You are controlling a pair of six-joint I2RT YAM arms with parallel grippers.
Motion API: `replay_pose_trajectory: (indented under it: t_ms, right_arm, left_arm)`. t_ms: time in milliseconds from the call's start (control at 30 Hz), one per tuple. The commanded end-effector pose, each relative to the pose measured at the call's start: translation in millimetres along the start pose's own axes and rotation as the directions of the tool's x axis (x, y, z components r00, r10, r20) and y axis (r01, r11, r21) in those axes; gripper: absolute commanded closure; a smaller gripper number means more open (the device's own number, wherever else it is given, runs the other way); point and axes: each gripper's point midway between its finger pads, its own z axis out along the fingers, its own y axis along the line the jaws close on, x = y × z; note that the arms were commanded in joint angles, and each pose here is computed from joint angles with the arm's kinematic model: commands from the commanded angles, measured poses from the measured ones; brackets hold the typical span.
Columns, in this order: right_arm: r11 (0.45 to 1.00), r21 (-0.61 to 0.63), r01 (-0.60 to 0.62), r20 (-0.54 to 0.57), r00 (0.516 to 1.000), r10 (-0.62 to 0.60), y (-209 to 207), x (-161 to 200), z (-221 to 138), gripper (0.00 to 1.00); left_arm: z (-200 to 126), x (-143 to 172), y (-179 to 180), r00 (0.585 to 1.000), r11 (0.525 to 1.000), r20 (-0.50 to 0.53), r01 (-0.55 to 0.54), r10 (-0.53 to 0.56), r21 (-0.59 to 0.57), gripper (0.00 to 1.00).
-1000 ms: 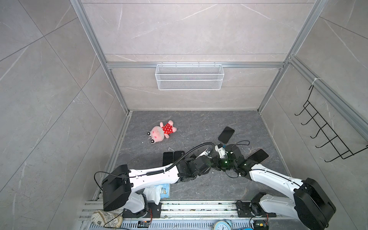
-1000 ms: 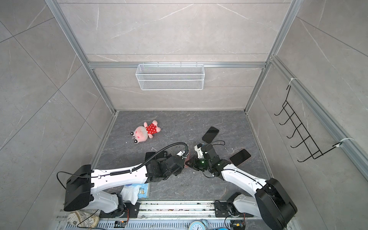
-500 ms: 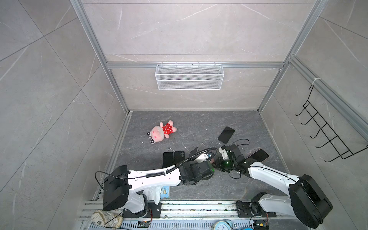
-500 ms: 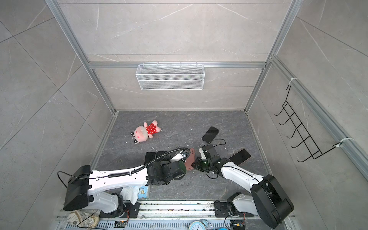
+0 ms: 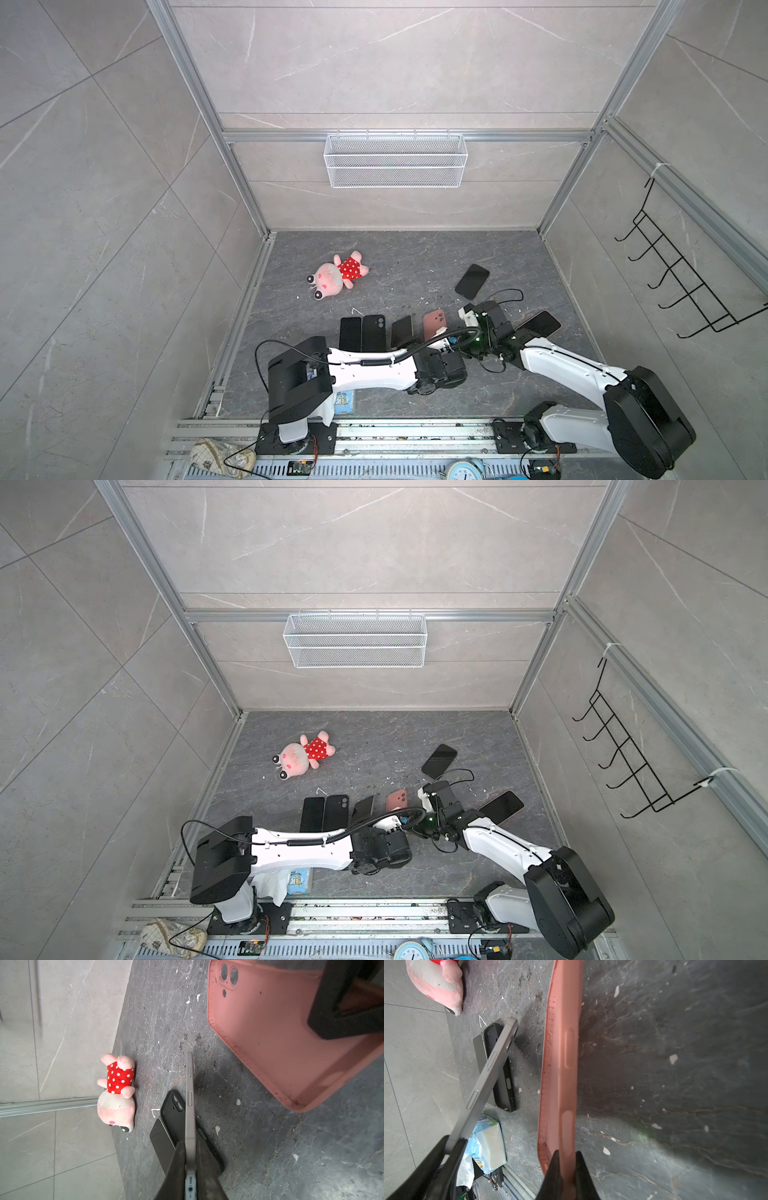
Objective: Take the phone out of the phone case
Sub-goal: Place the phone at the center of the table.
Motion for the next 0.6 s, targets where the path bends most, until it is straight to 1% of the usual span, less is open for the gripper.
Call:
replay_pose_trajectory:
  t_ms: [0,167,433,567]
  right_arm:
    - [0.999,-0.020,0.032,0.003,0.999,-0.032,7.8,-6.3,1.3,1.00]
    - [0.999,-0.021,0.036,-0.003,0.999,-0.036,8.9,-10.6,7.7,1.00]
    - [0.999,-0.037,0.024,-0.037,0.999,-0.026,7.0,-8.2,19.9,1.00]
    - [0.999,-0.033,0.023,-0.043,0.999,-0.025,4.4,-7.3,22.9,1.00]
  left_arm:
    - [-8.8,-2.7,9.4,1.000,0.997,-0.006,-0.003,0.003,-0.075,1.00]
    - [-4.6,3.6,-12.8,0.998,0.998,-0.050,-0.031,0.027,-0.063,0.98]
    - [8.5,6.7,-48.7,0.995,0.997,-0.093,-0.049,0.044,-0.057,0.98]
    - [14.0,10.2,-61.3,0.993,0.997,-0.106,-0.051,0.045,-0.060,0.93]
